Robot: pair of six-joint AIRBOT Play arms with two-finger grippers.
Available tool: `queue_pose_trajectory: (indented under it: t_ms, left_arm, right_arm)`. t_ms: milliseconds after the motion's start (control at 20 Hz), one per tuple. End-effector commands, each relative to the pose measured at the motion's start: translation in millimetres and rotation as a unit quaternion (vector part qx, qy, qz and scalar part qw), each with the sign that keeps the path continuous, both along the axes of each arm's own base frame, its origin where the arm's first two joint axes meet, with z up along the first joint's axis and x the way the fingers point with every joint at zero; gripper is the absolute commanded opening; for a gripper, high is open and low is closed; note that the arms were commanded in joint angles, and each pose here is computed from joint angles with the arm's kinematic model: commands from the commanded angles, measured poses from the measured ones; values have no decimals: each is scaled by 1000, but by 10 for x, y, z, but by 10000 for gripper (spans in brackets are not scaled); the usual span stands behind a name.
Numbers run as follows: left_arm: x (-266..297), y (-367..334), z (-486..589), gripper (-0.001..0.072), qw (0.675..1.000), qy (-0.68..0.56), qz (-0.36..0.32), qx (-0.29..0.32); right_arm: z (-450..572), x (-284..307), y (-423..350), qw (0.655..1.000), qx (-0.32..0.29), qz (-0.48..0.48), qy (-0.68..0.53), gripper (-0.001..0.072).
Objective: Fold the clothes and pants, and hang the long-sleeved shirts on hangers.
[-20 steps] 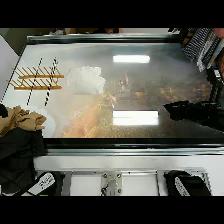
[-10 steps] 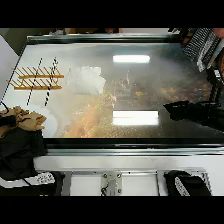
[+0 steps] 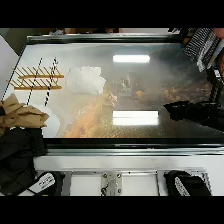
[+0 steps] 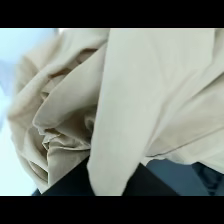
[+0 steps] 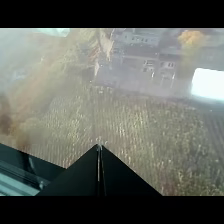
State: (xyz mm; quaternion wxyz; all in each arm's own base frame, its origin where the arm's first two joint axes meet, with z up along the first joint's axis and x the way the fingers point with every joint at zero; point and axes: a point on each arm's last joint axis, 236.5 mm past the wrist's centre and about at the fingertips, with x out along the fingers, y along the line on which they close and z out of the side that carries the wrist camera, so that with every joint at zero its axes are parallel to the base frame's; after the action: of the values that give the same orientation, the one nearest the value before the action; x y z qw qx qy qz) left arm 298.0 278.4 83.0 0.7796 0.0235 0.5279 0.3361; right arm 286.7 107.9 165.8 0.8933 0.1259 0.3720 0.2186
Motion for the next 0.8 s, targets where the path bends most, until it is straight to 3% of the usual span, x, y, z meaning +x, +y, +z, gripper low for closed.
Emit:
queue_pose_trajectory:
  t_ms: [0,100,250,450,600,750]
  left_arm:
    - [-2,-601,1361,13,987,-140,-55,61]
    - [-69,-1091,2182,13,959,-241,-117,92]
    - [-333,-1797,3042,12,907,-354,-210,91]
    - [-531,-2682,3667,13,823,-459,-335,1]
    - [-445,-3367,3711,13,779,-454,-428,-64]
    - [-186,-4029,3355,13,774,-391,-488,-97]
  right_arm:
    - [-2,-1,2,1000,0,0,0,16]
    - [-2,-2,2,1000,0,0,0,16]
    - [-2,-2,2,1000,0,0,0,16]
    - [-2,-2,2,1000,0,0,0,16]
    - [-2,-2,2,1000,0,0,0,16]
    - [-2,-2,2,1000,0,0,0,16]
